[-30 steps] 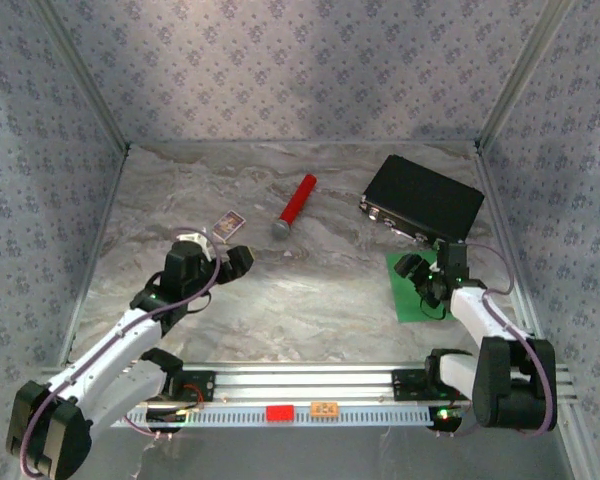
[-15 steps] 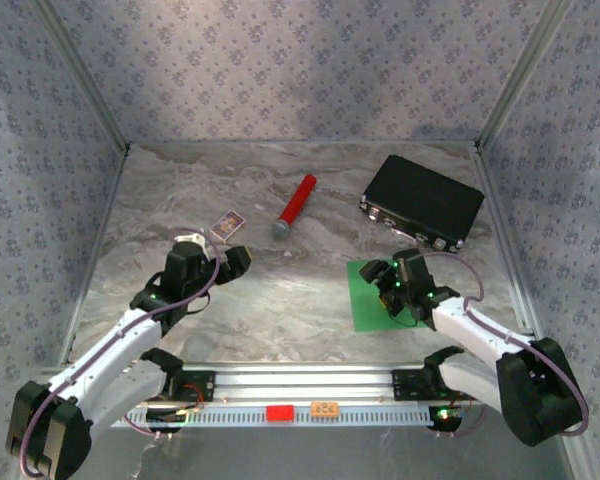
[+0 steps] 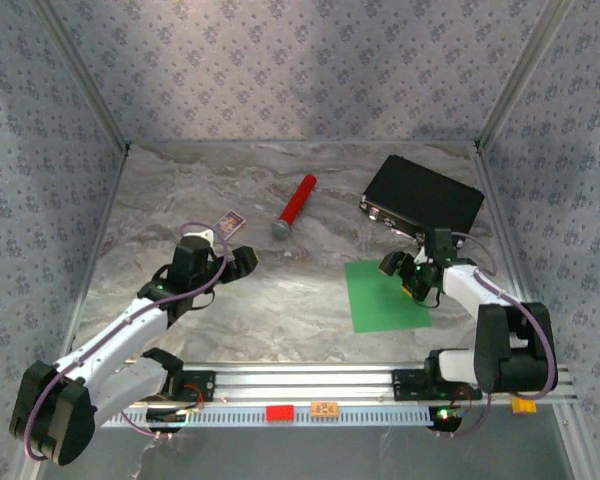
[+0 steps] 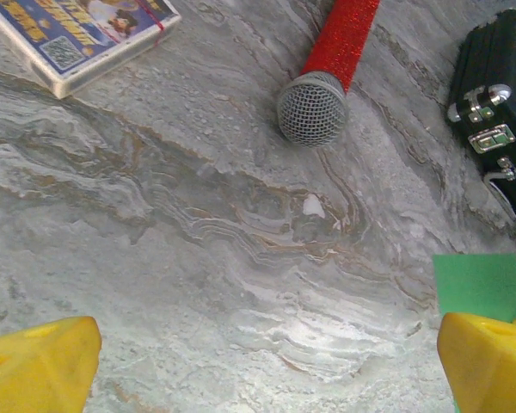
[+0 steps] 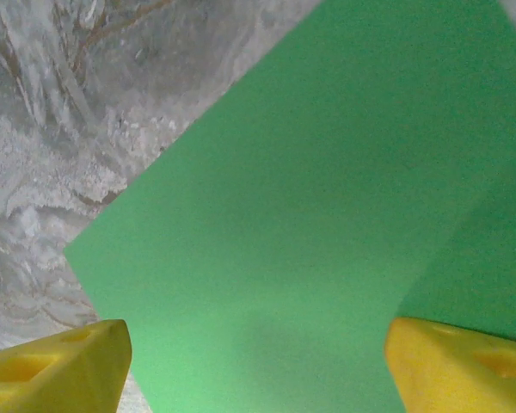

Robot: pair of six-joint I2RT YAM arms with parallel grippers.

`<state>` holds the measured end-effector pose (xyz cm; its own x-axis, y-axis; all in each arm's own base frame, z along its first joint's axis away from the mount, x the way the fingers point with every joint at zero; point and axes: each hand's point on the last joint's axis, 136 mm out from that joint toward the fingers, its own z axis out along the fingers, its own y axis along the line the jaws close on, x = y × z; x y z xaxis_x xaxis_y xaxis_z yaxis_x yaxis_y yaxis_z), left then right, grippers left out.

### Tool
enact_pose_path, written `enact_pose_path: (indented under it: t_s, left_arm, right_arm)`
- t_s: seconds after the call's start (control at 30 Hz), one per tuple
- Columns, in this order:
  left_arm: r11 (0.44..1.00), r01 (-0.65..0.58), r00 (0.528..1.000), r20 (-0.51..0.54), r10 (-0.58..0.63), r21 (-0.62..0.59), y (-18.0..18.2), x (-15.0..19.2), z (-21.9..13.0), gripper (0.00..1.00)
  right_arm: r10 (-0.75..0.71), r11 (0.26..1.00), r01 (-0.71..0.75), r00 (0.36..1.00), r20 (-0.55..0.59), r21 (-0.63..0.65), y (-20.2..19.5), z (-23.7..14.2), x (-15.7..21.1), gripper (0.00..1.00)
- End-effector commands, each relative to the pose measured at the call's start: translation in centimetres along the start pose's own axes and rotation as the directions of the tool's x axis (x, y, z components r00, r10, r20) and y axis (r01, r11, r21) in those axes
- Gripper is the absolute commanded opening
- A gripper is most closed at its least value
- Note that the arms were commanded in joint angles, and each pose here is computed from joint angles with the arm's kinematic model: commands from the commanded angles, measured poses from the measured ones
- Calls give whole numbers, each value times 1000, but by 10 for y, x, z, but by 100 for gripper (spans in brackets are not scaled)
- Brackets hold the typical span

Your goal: Fold a paper plane with a square sheet of paper (pick it up from the middle)

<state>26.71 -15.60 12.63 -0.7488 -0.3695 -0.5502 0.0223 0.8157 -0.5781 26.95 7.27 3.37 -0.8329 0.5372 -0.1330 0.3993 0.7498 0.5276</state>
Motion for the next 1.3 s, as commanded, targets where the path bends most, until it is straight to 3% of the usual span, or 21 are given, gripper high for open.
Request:
enact_pose_path:
  t_s: [0.0,0.07,0.27,0.4,0.73,0.93,1.07,1.27]
  left_arm:
    - [998,-31,999,13,31,54,-19,-11,-3,100]
    - [998,-33,999,7,33,56,-20,-9,-3,100]
    - [998,-33,999,12,33,53,-20,-11,-4,100]
    - [998,-31,1000,3,31,48,-20,-10,-3,100]
    - [999,-22,1000,-20,22,31,-15,-2,-8,100]
    - [999,-31,999,-23,31,28,-14,0,-10,100]
    - [999,-47,998,-45,48,27,-17,1,-7,100]
    - [997,-65,995,-74,68,40,-25,8,0,100]
  right_arm:
    - [-38,999,38,996,-76,-6,2,7,11,81]
    - [-41,999,43,995,-90,12,0,13,19,80]
    - [121,993,-121,991,-59,0,11,35,47,80]
    - [246,968,-246,969,-3,-43,33,47,61,79]
    - [322,942,-320,947,2,-101,95,66,97,75]
    - [184,972,-182,983,-2,-150,130,53,95,75]
    - [42,998,-39,997,61,-47,122,39,80,77]
    - [-2,999,1,1000,-18,-39,118,51,84,76]
